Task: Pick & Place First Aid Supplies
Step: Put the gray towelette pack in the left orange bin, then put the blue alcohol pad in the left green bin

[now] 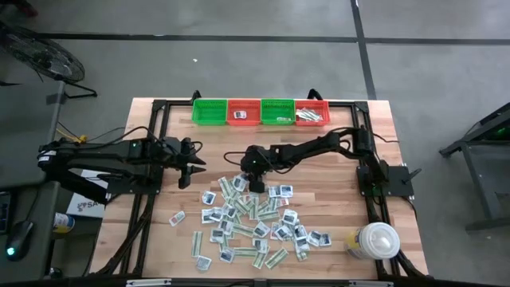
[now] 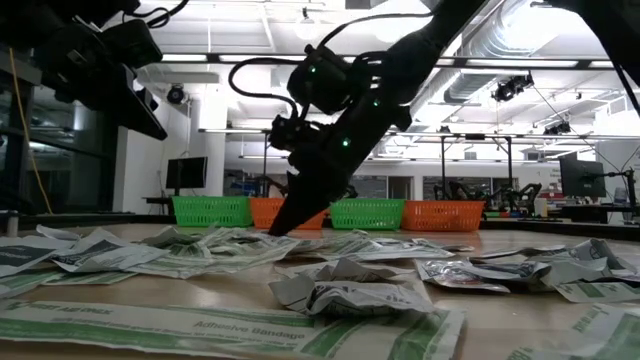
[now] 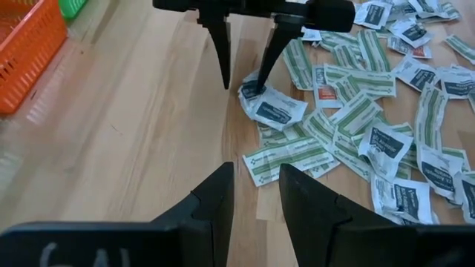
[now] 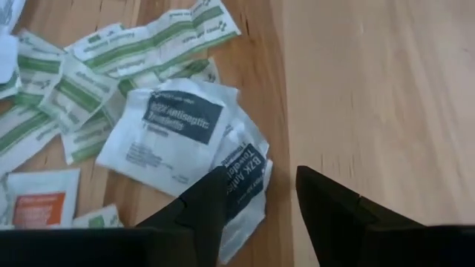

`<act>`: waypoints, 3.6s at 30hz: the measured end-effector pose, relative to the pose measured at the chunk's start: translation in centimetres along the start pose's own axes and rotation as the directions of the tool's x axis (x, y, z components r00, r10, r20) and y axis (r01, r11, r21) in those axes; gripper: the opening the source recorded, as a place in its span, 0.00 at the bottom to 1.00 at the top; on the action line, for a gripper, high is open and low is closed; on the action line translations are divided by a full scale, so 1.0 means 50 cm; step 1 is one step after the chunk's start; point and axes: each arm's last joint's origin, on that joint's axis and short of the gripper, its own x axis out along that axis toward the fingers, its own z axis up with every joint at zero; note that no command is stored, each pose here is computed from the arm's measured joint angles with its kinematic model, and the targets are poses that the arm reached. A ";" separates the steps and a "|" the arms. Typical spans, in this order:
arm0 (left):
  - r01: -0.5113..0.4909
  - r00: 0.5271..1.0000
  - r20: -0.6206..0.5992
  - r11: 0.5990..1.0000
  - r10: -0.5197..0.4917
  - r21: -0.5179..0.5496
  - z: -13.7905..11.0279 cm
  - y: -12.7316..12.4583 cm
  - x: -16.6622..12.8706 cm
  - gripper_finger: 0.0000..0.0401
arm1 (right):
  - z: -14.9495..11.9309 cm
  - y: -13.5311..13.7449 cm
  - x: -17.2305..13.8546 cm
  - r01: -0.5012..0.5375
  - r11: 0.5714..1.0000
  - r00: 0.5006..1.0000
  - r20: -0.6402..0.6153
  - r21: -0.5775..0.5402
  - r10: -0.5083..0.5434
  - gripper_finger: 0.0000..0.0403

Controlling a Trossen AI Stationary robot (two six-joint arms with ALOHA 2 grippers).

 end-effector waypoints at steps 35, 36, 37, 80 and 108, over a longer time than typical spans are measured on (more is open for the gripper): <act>0.028 0.997 0.072 1.000 -0.028 -0.001 0.014 -0.002 -0.001 0.27 | 0.169 -0.079 -0.135 0.231 0.968 0.973 -0.024 0.102 -0.230 0.00; 0.026 0.996 0.080 1.000 -0.026 -0.001 0.016 -0.002 -0.001 0.27 | 0.175 -0.092 -0.143 0.246 0.963 0.969 -0.024 0.113 -0.245 0.00; 0.026 0.995 0.092 1.000 -0.026 -0.001 0.018 -0.002 -0.001 0.27 | 0.178 -0.108 -0.151 0.258 0.958 0.966 -0.026 0.126 -0.256 0.00; -0.173 0.959 0.160 0.931 0.233 -0.320 0.029 0.012 -0.004 0.27 | 0.087 -0.426 -0.185 0.160 0.787 0.942 0.146 0.596 -0.302 0.03; -0.102 0.974 0.163 0.944 0.159 -0.314 0.030 0.008 -0.003 0.27 | 0.128 -0.397 -0.209 -0.217 0.885 0.954 0.283 0.411 0.102 0.40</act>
